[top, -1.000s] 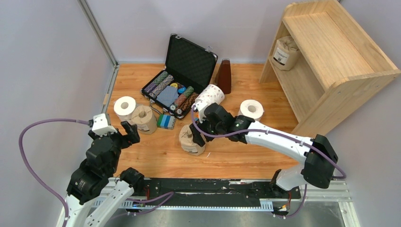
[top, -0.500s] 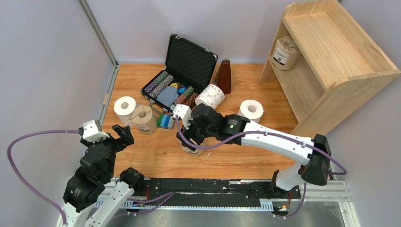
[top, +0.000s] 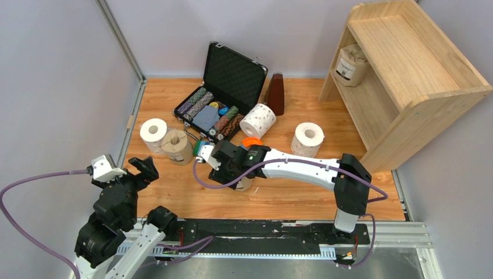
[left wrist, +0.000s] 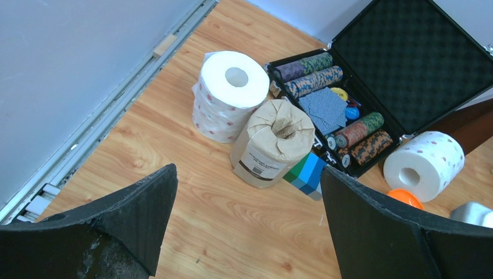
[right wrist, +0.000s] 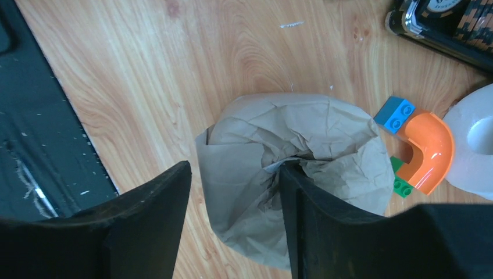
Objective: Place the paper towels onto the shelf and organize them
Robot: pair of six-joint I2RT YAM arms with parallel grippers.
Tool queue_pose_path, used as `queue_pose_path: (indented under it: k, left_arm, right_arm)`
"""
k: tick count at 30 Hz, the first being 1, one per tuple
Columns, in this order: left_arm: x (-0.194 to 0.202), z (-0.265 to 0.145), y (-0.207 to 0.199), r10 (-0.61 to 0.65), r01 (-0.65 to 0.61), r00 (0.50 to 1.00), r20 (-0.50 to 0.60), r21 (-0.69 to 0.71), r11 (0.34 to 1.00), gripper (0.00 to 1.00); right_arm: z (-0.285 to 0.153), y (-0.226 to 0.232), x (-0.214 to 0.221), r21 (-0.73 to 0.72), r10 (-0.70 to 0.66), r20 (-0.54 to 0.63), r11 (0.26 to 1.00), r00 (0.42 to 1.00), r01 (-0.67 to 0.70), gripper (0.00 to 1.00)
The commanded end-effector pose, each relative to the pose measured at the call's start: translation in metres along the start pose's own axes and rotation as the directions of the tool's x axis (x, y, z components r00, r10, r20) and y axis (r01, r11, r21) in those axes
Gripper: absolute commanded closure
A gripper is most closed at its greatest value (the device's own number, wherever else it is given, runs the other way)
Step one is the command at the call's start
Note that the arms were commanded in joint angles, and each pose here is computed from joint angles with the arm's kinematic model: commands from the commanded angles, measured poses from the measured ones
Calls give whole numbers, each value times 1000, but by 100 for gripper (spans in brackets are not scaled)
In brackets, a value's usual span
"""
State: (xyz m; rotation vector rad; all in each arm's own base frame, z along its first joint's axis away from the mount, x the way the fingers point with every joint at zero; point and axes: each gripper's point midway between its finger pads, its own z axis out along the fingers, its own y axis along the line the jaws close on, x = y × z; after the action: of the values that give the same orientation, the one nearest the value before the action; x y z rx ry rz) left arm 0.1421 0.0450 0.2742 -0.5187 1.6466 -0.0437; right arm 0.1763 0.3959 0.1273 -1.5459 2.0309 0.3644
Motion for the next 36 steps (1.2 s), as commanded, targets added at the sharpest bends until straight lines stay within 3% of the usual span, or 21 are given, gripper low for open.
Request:
queue_pose_path:
  k: [1, 5, 9, 16, 28, 33, 36]
  left_arm:
    - [-8, 0, 2, -33, 34, 999, 24, -23, 999, 0]
    - [-8, 0, 1, -28, 29, 999, 22, -22, 999, 0]
    - [-8, 1, 0, -26, 26, 999, 20, -22, 999, 0]
    - [-8, 1, 0, -22, 23, 1000, 19, -23, 999, 0]
    - [-8, 1, 1, -32, 33, 999, 20, -26, 999, 0]
    - [-8, 0, 2, -35, 36, 999, 20, -30, 999, 0]
    - [-8, 0, 4, -38, 39, 999, 22, -39, 998, 0]
  right_arm:
    - [8, -6, 1, 58, -42, -50, 997, 998, 45, 44]
    - [17, -3, 9, 57, -52, -82, 997, 995, 57, 52]
    - [16, -5, 9, 69, -52, -88, 996, 995, 59, 70]
    - [-16, -7, -12, 63, -36, -36, 997, 999, 38, 84]
    - [-123, -76, -41, 238, 180, 104, 950, 978, -200, 86]
    - [-183, -135, -28, 380, 301, 210, 852, 930, -361, 83]
    - [-224, -180, -11, 481, 362, 287, 746, 887, -460, 82]
